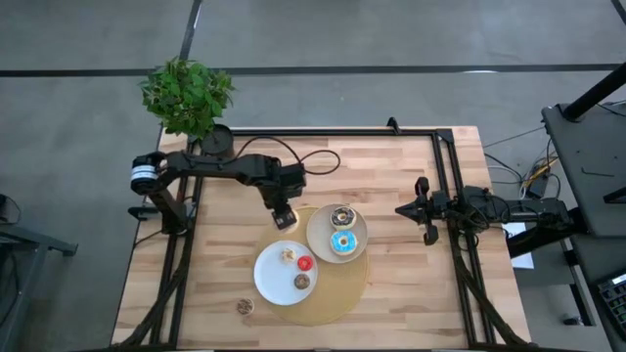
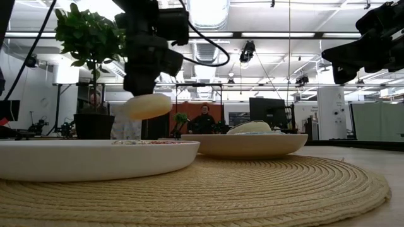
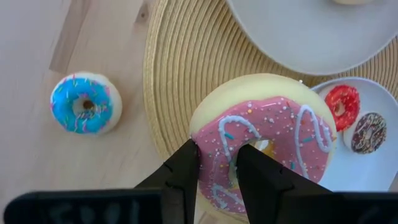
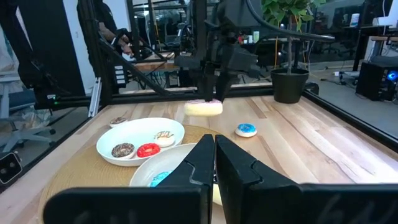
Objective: Pick & Place donuts
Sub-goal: Put the large pink donut on the gray plate
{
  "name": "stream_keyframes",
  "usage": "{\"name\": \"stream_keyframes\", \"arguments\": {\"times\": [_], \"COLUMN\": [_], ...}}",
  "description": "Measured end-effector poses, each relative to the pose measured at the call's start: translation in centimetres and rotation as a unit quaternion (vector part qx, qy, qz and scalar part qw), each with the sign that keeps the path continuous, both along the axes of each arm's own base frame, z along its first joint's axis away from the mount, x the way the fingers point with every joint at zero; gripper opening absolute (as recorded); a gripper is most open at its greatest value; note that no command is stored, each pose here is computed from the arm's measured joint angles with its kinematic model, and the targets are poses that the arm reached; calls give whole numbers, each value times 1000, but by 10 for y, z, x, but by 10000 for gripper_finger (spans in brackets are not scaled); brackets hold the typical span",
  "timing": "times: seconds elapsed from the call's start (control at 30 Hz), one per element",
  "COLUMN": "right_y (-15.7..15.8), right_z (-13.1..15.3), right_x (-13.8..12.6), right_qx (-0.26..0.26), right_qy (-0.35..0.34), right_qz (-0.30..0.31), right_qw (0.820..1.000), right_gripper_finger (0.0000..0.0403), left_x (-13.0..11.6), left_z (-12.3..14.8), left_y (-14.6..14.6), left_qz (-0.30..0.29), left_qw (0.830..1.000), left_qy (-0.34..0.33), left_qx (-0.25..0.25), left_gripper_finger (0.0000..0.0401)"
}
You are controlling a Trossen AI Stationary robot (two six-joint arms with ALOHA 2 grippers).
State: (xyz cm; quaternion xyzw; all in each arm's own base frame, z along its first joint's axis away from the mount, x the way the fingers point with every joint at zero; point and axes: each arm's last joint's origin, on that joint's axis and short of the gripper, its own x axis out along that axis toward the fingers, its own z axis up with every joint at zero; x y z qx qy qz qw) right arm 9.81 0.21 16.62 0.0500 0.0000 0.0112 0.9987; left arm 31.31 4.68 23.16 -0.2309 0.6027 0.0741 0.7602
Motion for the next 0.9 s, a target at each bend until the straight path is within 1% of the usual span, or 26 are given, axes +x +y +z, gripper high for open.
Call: {"name": "stream_keyframes", "arguments": {"times": [0.33,0.6,0.8,0.9], "right_y": [0,0,0,0], "right_z": [0,0,0,0], "right_x": [0,0,0,0], "right_qx": [-2,-1,-1,1], "right_qy": [0,0,0,0], "right_qz": [0,0,0,0], "right_qw": [1000,1000,1000,1000], "right_gripper_finger": [9,9,9,9], "left_x": [29,54,64,67], "left_z": [-7,3,10,8], "left_y": [3,4,0,-3], "left_qz": [-3,-17,-25,-29], "left_qw": [1000,999,999,999], "left_qy": [5,-24,-41,-39], "left_qx": [-6,-13,-10,-12], "left_gripper_finger": [78,78,78,78]}}
